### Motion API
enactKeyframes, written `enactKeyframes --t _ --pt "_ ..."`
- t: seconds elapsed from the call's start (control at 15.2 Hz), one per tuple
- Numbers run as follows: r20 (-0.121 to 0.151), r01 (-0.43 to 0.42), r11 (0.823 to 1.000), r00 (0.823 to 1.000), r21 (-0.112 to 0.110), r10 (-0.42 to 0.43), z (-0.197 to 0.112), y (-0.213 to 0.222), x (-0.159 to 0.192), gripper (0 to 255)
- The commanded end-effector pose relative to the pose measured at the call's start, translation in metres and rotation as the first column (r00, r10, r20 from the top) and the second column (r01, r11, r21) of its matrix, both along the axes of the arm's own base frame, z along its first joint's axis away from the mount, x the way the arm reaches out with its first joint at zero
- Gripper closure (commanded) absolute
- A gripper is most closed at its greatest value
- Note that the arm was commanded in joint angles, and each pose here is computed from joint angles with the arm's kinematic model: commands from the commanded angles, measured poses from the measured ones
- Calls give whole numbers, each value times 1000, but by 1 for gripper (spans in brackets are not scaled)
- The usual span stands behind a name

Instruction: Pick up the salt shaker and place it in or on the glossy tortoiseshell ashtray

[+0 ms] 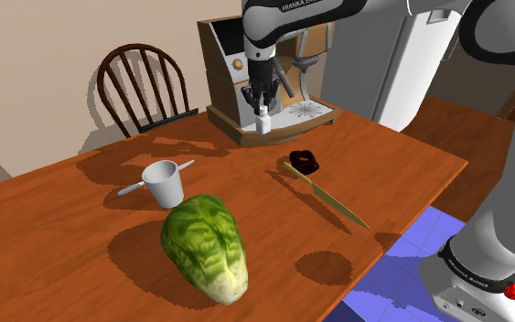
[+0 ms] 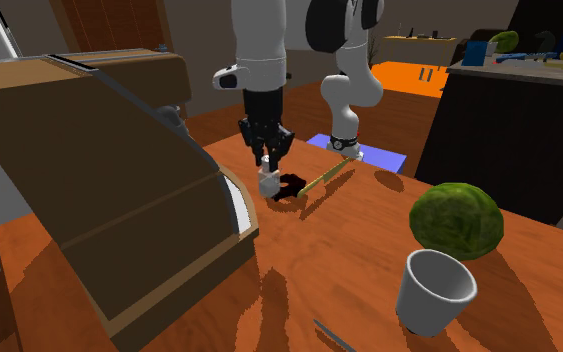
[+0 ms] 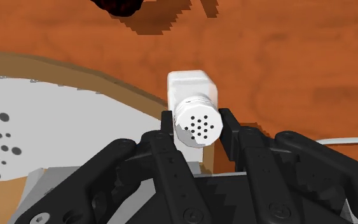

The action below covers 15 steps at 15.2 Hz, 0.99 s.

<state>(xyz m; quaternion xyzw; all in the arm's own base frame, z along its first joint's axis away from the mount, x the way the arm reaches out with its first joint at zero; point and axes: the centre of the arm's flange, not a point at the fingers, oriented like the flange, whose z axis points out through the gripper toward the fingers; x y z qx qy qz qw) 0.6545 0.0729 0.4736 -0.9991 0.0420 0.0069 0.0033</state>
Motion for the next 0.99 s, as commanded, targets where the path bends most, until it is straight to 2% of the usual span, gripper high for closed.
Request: enactKeyframes --t 0.0,0.13,0.92 --pt "0 0 1000 1000 0 0 10 1 -1 255" --pt "0 0 1000 1000 0 0 16 1 -1 255" --pt "0 0 1000 1000 0 0 58 -53 -150 255"
